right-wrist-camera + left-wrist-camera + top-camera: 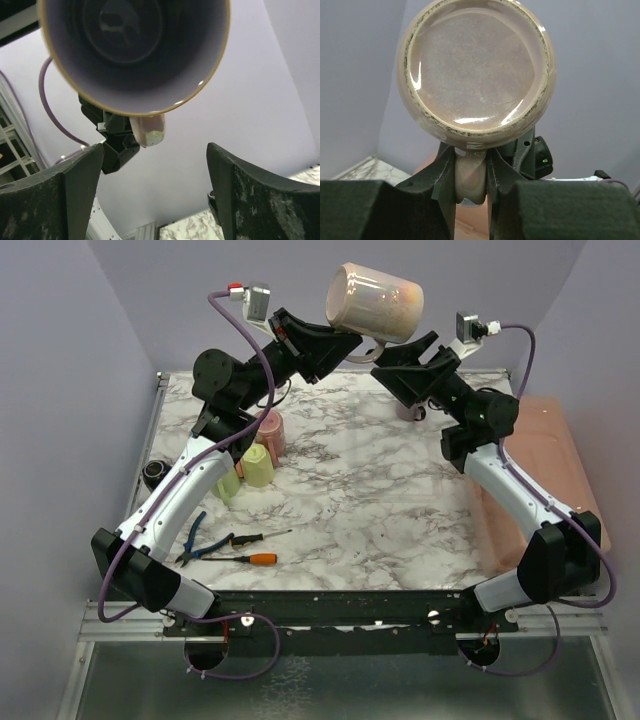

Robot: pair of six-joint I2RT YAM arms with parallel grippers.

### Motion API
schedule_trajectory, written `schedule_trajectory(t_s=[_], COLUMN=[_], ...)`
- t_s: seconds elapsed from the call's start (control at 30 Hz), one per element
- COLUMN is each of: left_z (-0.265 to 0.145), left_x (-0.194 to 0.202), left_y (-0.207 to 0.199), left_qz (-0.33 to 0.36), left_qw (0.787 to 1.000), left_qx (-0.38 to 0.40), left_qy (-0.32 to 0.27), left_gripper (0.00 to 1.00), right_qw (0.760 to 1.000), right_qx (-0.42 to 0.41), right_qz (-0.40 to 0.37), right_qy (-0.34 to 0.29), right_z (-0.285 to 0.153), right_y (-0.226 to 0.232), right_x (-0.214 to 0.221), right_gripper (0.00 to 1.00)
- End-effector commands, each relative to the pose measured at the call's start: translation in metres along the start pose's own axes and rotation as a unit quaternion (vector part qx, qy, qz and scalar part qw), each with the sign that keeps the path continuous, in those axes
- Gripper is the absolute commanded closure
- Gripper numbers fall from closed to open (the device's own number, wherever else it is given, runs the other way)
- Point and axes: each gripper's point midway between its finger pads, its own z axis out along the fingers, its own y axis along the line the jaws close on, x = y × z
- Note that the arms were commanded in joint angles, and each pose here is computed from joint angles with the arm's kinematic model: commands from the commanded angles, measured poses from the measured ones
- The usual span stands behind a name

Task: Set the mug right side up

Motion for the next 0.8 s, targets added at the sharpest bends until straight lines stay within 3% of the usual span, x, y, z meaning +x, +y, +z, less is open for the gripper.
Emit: schedule_trajectory(t_s=[0.0, 0.2, 0.6, 0.7, 0.77], left_z=[-0.004, -0.005, -0.006, -0.007, -0.007], left_x=[-0.056, -0.049, -0.037, -0.034, -0.032], left_y=[-0.062, -0.059, -0.051, -0.051, -0.05], left_qz=[0.029, 0.024, 0.02, 0.024, 0.025], left_qw=[0.992, 0.992, 0.993, 0.993, 0.993], left_qx=[0.099, 0.101, 0.098, 0.099, 0.099], left_qy=[-0.078, -0.072, -0.059, -0.055, -0.052], left_gripper=[1.0, 1.0, 1.0, 1.0, 1.0], right_qw=[0.998, 0.998, 0.997, 0.997, 0.996], right_qx=[-0.049, -0.047, -0.046, -0.046, -0.041], right_qz=[-0.002, -0.001, 0.021, 0.023, 0.025], right_qy=[-0.03, -0.04, -0.057, -0.066, -0.069], right_z=[0.017, 0.033, 0.045, 0.046, 0.048], right_y=[0.023, 0.026, 0.024, 0.025, 0.023], right_x=[-0.018, -0.024, -0.028, -0.032, -0.034], right_gripper=[0.14, 0.19, 0.48, 0.63, 0.82])
